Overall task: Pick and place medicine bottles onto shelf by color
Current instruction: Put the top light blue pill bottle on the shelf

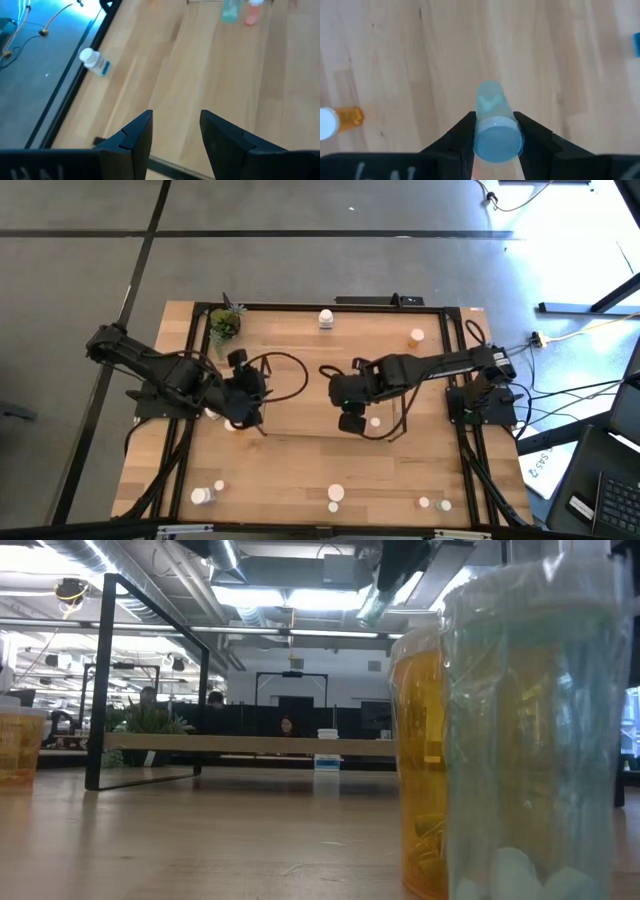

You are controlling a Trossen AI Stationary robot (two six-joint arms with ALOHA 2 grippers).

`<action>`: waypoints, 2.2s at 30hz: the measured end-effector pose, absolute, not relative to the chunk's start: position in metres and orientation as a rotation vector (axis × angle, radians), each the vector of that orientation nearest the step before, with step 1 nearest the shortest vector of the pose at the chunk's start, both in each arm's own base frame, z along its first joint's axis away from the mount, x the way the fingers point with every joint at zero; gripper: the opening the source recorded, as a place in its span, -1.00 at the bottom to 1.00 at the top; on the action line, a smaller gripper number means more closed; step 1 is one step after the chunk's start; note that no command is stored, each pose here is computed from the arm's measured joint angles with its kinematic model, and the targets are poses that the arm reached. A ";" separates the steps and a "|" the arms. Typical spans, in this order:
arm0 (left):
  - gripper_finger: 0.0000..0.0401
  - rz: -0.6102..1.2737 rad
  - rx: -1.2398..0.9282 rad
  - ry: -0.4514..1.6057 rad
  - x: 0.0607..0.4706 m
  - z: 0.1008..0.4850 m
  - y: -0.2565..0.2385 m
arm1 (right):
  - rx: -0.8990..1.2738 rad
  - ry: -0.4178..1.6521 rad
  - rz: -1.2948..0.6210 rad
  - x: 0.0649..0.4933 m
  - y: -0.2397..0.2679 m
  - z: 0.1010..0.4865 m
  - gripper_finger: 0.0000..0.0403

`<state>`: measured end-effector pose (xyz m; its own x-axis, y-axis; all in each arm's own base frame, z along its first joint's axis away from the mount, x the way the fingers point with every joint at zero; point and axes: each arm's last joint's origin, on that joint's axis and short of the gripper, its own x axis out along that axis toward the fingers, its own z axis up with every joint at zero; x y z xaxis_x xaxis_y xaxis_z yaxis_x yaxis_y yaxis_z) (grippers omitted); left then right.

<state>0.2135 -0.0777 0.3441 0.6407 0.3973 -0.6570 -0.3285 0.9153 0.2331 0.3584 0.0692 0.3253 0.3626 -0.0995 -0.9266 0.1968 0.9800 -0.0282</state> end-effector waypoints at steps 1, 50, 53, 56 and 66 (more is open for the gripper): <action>-0.21 0.408 0.097 0.770 0.214 0.342 -0.079 | 0.102 1.194 -0.185 0.360 0.071 0.323 -0.40; -0.21 0.192 0.092 0.665 0.207 0.309 -0.130 | 0.261 1.535 -0.228 0.400 0.084 0.221 -0.40; -0.22 0.197 0.093 0.661 0.207 0.309 -0.130 | 0.253 1.536 -0.219 0.400 0.084 0.221 -0.40; -0.21 0.207 0.097 0.655 0.207 0.309 -0.129 | 0.240 1.537 -0.206 0.400 0.084 0.221 -0.37; -0.21 0.208 0.096 0.655 0.207 0.310 -0.129 | 0.249 1.529 -0.212 0.403 0.080 0.220 -0.31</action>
<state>0.2071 -0.1293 0.3095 0.7732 0.2219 -0.5940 -0.1613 0.9748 0.1542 0.4027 0.0797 0.2197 0.0324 0.0194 -0.9993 0.2900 0.9566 0.0280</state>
